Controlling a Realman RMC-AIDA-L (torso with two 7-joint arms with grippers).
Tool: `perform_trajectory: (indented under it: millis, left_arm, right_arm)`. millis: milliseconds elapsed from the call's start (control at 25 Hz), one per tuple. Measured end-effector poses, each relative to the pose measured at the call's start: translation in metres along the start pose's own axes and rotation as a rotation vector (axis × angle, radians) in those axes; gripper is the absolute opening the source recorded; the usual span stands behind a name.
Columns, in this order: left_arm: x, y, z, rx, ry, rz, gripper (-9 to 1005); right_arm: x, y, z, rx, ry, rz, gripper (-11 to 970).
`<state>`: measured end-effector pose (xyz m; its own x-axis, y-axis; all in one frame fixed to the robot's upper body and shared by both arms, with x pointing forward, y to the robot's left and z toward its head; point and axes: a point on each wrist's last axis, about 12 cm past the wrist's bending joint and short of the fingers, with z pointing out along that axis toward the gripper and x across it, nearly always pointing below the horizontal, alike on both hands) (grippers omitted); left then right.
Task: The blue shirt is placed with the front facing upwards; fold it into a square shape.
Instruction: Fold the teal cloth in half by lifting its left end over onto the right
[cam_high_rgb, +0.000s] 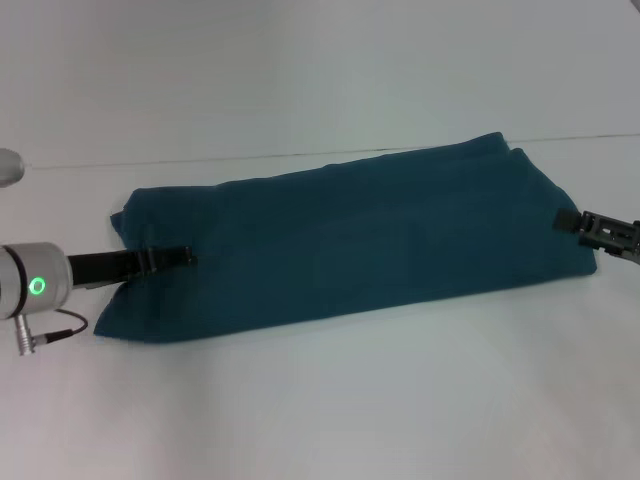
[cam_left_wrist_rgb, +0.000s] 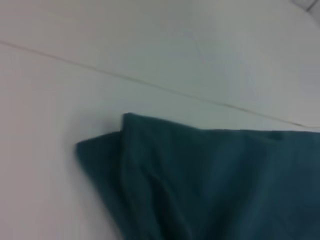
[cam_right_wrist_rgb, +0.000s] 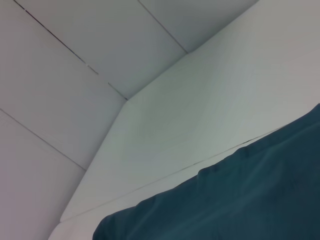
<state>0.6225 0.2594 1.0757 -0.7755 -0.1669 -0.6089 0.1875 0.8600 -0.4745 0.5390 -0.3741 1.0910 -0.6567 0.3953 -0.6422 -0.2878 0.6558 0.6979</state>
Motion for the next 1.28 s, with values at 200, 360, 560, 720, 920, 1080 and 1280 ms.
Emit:
perform_trajectory:
  millis: [200,360,560,720,920,1080,1280]
  left_arm:
    - [-0.002,-0.009,0.003,0.021,0.013,0.013,780]
    - [-0.005,-0.007,0.005,-0.016,0.032,0.023,753]
    - [-0.007,-0.008,0.005,-0.035,0.036,0.049,720]
    - [-0.009,-0.01,0.005,-0.037,0.024,0.057,434]
    - [-0.01,-0.015,0.006,-0.037,0.028,0.088,229]
    - [-0.011,-0.015,0.006,-0.041,0.029,0.102,110]
    - [-0.014,-0.017,0.005,-0.039,0.018,0.114,52]
  right_arm:
    - [0.001,0.0,-0.001,0.002,0.0,0.0,929]
    - [0.0,-0.001,-0.001,0.006,-0.003,0.0,929]
    - [0.0,-0.002,-0.002,0.007,-0.011,0.004,929]
    - [0.0,-0.002,-0.002,0.008,-0.015,0.007,930]
    - [-0.001,-0.002,-0.003,0.009,-0.017,0.008,930]
    - [-0.001,-0.002,-0.003,0.009,-0.018,0.008,930]
    - [-0.001,-0.002,-0.002,0.007,-0.018,0.007,929]
